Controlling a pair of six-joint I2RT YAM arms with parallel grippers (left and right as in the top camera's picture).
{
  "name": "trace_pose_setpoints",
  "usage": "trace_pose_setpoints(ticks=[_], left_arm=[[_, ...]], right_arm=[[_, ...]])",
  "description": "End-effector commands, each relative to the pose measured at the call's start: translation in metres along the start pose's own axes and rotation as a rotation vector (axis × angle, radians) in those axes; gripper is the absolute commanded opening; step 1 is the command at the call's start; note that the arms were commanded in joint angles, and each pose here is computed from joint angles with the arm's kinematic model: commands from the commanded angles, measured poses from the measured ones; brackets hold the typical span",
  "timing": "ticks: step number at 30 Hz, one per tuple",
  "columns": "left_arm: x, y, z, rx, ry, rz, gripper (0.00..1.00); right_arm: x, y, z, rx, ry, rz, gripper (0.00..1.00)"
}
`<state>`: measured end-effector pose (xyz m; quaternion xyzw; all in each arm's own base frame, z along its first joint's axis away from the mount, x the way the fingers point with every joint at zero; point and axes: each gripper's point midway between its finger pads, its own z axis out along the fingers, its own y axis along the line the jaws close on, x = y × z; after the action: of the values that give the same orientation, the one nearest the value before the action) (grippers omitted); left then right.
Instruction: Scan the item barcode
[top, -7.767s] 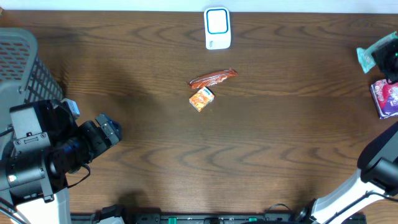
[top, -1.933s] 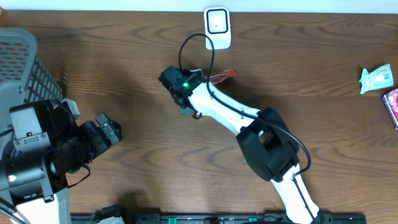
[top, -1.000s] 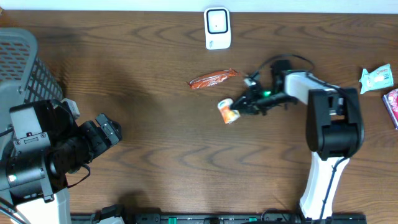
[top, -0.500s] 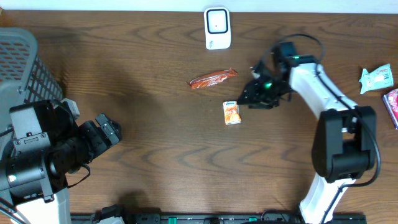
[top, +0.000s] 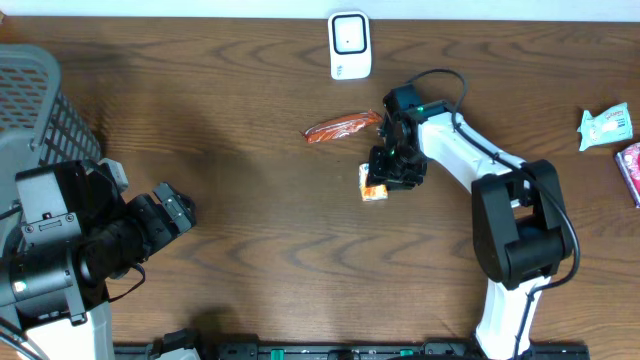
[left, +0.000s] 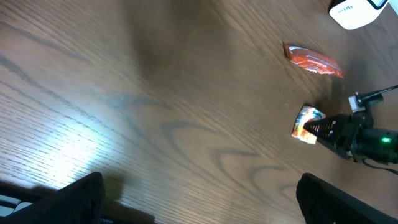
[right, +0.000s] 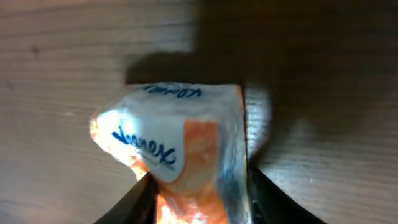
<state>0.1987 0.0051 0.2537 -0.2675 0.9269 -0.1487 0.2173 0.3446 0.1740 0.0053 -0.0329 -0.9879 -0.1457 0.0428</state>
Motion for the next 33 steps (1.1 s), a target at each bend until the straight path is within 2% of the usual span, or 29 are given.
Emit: trace_pose_setpoints(ticks=[1, 3, 6, 10, 13, 16, 23, 33], left_arm=[[0.0, -0.003, -0.001, 0.013, 0.0, 0.0, 0.98], [0.0, -0.003, -0.001, 0.013, 0.0, 0.0, 0.98], [0.0, -0.003, -0.001, 0.013, 0.0, 0.0, 0.98], [0.0, -0.003, -0.001, 0.013, 0.0, 0.0, 0.98], [0.0, -0.003, -0.001, 0.013, 0.0, 0.0, 0.98], [0.0, -0.003, -0.001, 0.013, 0.0, 0.0, 0.98], [0.0, -0.003, -0.001, 0.013, 0.0, 0.0, 0.98], [0.0, -0.003, -0.001, 0.013, 0.0, 0.0, 0.98]], right_arm=[[0.002, -0.018, 0.021, 0.078, 0.025, 0.044, 0.22], [0.005, -0.016, 0.026, 0.063, 0.048, 0.044, 0.02], [0.01, 0.008, 0.024, -0.096, 0.093, -0.032, 0.01], [0.019, 0.07, -0.009, -0.533, 0.134, -0.274, 0.01], [0.028, 0.099, -0.044, -0.81, 0.125, -0.407, 0.01], [0.036, 0.109, -0.061, -0.938, 0.123, -0.454, 0.01], [0.085, 0.114, -0.045, -0.858, 0.22, -0.645, 0.01], [0.084, 0.119, -0.023, -0.622, 0.276, -0.586, 0.01]])
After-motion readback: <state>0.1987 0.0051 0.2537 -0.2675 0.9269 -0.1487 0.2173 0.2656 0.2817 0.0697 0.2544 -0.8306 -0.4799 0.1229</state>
